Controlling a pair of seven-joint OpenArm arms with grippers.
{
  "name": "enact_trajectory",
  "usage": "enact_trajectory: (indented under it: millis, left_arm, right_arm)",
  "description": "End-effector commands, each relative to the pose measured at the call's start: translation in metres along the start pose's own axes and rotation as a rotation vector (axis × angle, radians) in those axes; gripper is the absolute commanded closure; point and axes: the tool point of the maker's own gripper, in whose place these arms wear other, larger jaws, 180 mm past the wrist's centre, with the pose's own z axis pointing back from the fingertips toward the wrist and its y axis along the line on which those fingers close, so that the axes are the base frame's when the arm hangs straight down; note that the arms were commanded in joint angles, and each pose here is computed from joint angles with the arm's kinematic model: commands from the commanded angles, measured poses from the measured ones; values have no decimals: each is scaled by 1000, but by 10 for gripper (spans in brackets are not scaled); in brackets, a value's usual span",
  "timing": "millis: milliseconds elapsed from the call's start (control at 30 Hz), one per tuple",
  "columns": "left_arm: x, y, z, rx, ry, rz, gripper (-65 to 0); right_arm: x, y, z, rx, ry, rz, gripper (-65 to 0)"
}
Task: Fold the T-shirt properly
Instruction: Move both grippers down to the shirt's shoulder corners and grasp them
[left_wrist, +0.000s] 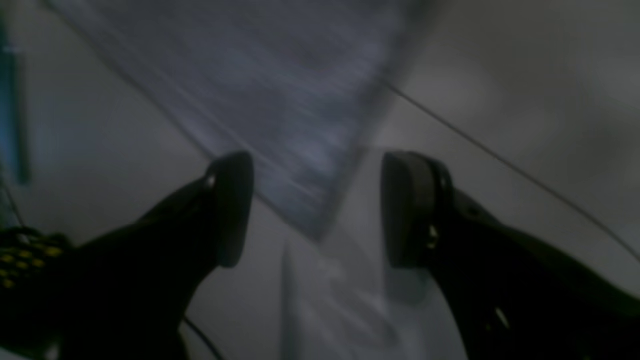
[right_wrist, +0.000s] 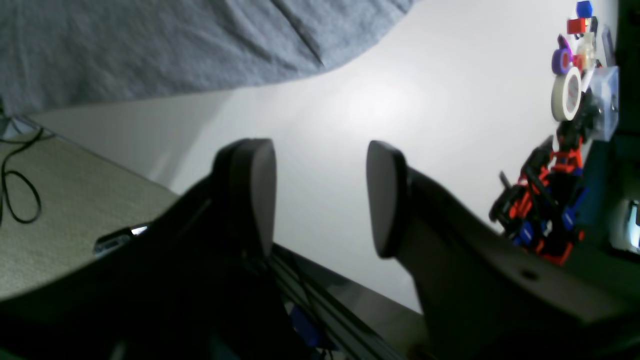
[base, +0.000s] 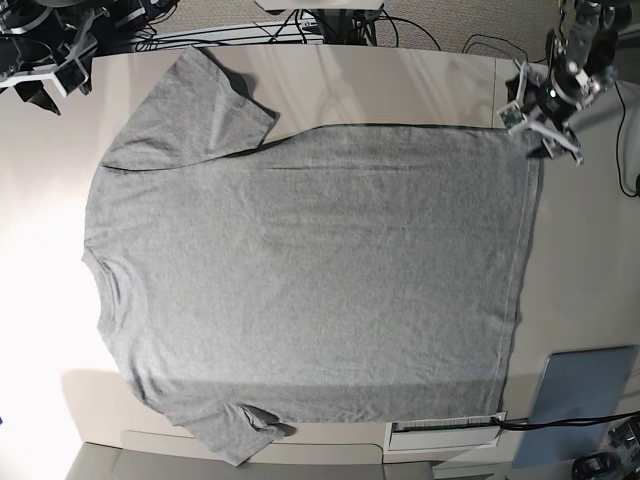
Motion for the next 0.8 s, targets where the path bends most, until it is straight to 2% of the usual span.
enact_trajectory:
  millis: [0, 233, 367, 400, 467, 600, 633, 767]
  left_arm:
    - [-9, 7, -1, 0, 34, -34, -408]
    - [-19, 6, -22, -38, 63, -44, -408]
    - [-28, -3, -25, -85, 98, -95, -401]
    - [-30, -5, -25, -97, 105, -104, -378]
    - [-33, -8, -24, -115, 118, -127, -291]
    - [-35, -18, -23, -170, 127, -142, -35]
    - [-35, -19, -23, -174, 127, -142, 0]
    - [-35, -19, -23, -174, 125, -139, 0]
  right_arm:
    - [4, -5, 2, -19, -14, 21, -290]
    - [7, -6, 2, -22, -29, 34, -290]
    - [9, -6, 1, -14, -34, 43, -290]
    - [9, -3, 0, 4, -33, 65, -290]
    - [11, 6, -1, 57, -39, 115, -290]
    - [21, 18, -3, 121, -93, 214, -290]
    - [23, 20, -4, 124, -103, 248, -290]
    - [22, 32, -7, 137, -96, 392, -290]
